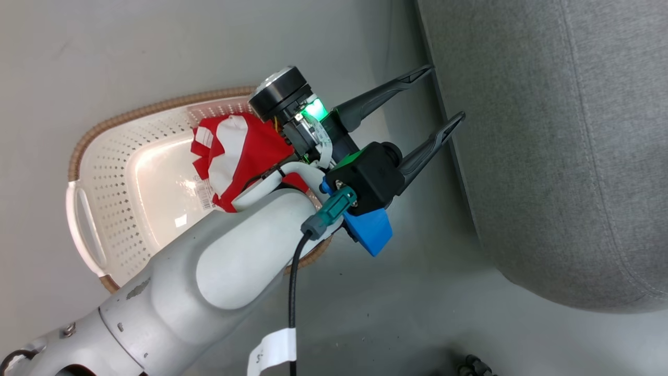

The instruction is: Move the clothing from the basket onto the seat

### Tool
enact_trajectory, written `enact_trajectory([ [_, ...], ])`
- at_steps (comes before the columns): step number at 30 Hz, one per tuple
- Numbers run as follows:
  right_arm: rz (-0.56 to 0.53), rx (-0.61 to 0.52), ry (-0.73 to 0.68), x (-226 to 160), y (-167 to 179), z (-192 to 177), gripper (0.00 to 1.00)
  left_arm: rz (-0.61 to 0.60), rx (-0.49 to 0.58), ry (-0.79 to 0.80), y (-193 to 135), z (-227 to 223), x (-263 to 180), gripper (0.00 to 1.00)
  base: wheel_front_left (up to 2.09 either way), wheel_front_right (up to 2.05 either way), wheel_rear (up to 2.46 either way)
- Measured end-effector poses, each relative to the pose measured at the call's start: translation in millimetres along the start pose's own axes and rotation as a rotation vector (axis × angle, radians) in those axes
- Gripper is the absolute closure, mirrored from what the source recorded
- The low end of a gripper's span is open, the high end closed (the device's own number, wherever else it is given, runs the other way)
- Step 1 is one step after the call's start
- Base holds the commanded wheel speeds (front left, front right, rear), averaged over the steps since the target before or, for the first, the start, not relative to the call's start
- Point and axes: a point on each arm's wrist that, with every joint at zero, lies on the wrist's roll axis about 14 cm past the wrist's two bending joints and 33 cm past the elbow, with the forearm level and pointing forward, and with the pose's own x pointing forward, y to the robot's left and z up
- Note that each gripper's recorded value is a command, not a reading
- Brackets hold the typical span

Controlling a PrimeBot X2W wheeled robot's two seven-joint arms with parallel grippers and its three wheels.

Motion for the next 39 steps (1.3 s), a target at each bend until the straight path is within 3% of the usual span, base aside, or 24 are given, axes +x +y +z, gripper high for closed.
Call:
enact_trajectory([
  [8, 0.061, 0.013, -0.094, -32, 10, 35, 0.00, 0.082, 0.012, -0.027, 9, 25, -8, 0.00, 0.00, 0.00, 0.00],
  [18, 0.318, 0.077, -0.269, -70, 91, 103, 0.00, 0.291, 0.021, -0.079, 36, 71, -40, 0.00, 0.00, 0.00, 0.00],
  [30, 0.586, 0.165, -0.406, -130, 159, 164, 0.00, 0.653, 0.038, -0.144, 68, 120, -135, 0.00, 0.00, 0.00, 0.00],
  [39, 0.677, 0.241, -0.430, -170, 176, 180, 0.00, 0.840, 0.054, -0.154, 59, 133, -207, 0.00, 0.00, 0.00, 0.00],
])
